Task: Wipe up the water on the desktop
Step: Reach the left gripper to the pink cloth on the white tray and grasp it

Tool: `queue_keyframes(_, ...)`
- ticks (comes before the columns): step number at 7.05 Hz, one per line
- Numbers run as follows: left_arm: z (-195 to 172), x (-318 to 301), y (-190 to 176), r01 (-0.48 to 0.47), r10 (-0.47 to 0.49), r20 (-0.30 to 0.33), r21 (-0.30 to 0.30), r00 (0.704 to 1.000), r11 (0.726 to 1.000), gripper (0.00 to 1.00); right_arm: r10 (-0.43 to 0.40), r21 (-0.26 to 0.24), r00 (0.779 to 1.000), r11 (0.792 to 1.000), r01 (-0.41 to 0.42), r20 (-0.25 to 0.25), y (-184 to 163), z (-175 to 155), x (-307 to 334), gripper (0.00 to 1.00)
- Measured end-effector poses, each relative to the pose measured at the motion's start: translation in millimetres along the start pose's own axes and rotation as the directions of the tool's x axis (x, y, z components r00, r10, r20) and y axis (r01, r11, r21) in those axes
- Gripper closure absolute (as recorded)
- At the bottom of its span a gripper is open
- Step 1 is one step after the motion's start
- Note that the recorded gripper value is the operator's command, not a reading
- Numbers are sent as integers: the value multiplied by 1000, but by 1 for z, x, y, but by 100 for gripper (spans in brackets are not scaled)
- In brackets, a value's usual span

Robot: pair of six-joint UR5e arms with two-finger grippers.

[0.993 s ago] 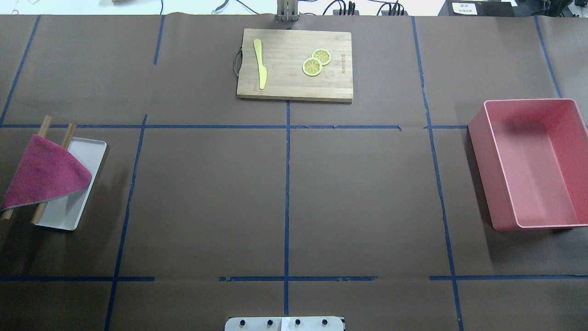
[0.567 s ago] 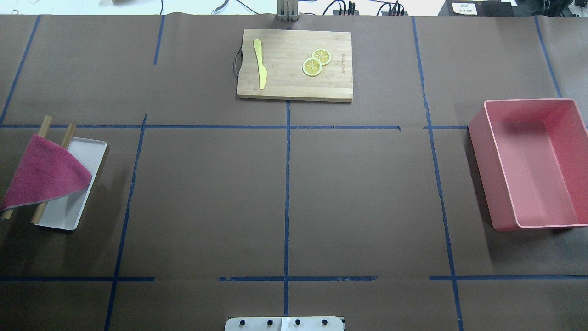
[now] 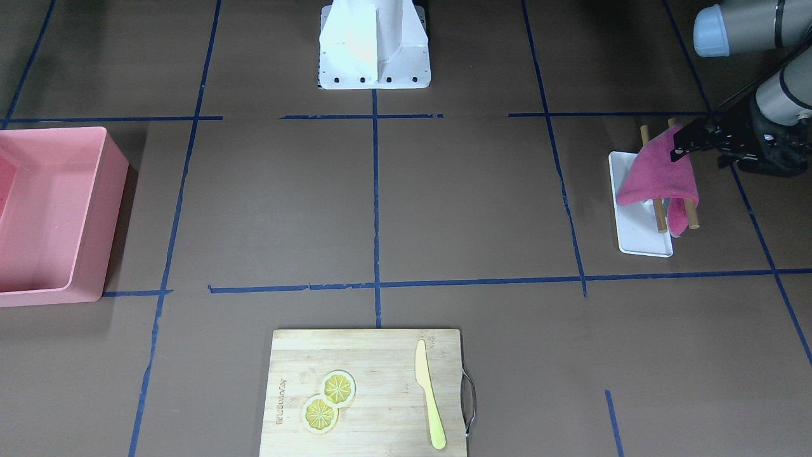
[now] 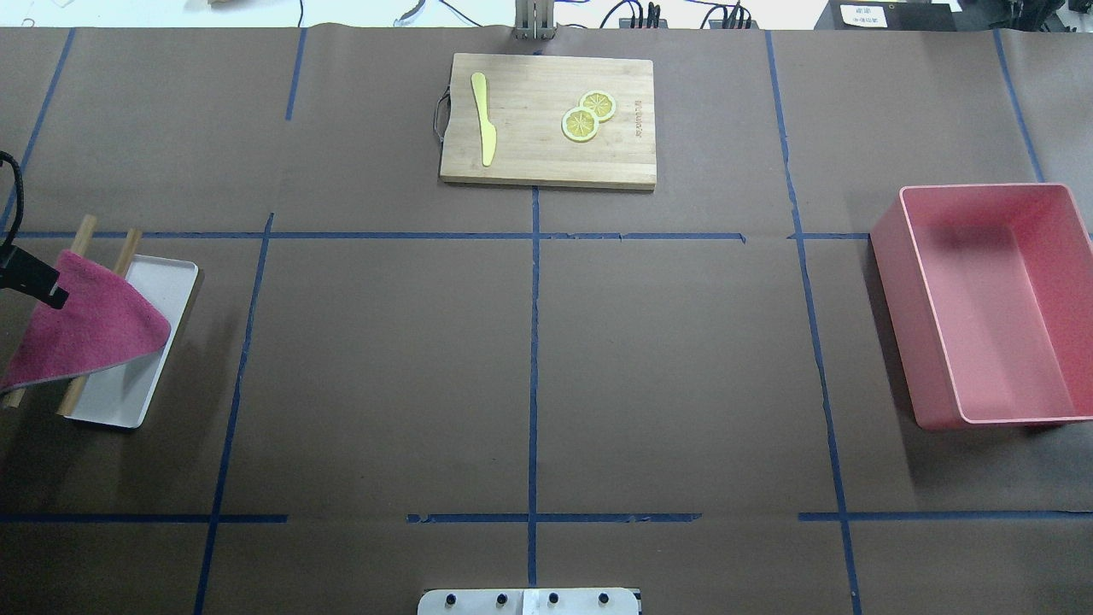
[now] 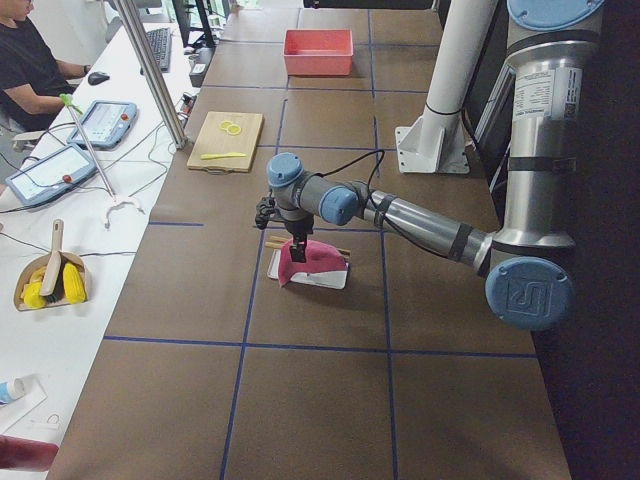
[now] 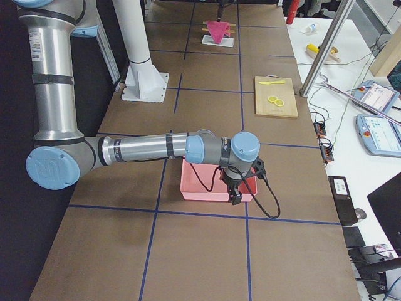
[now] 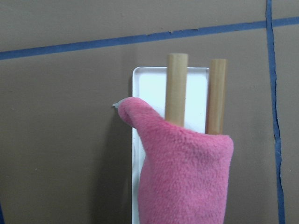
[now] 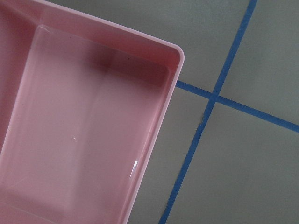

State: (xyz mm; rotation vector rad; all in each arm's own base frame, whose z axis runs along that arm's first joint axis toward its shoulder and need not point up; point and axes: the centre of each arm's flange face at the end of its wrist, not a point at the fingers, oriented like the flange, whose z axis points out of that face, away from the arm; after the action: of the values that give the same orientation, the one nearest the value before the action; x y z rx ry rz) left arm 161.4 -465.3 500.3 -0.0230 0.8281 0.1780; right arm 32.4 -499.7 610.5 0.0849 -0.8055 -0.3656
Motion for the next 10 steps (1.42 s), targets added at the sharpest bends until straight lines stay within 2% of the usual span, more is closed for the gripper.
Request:
queue_keyframes(1,4,3,-2,-7,7,13,-2,1000,1000,31,2,-1,1000,1000,-2,0,0,0,0,0)
queue_keyframes(2,6,5,-3,-9,9,19,-3,1000,1000,52,4,-2,1000,1000,-4,1,0,1,0,0)
queue_keyframes(3,7,5,-3,-9,9,21,-3,1000,1000,66,5,-3,1000,1000,-5,1,1,2,1,0)
queue_keyframes(4,7,5,-3,-8,8,21,-3,1000,1000,75,5,-3,1000,1000,-5,1,0,2,0,0)
queue_keyframes(7,5,8,-2,-13,13,18,1,1000,1000,96,6,-2,1000,1000,-6,1,0,1,0,0)
queue_keyframes(8,4,8,-2,-12,12,18,3,1000,1000,100,8,-2,1000,1000,-8,1,0,1,0,0)
queue_keyframes(10,0,9,-1,-14,14,17,10,1000,1000,100,10,0,1000,1000,-10,2,0,0,0,0)
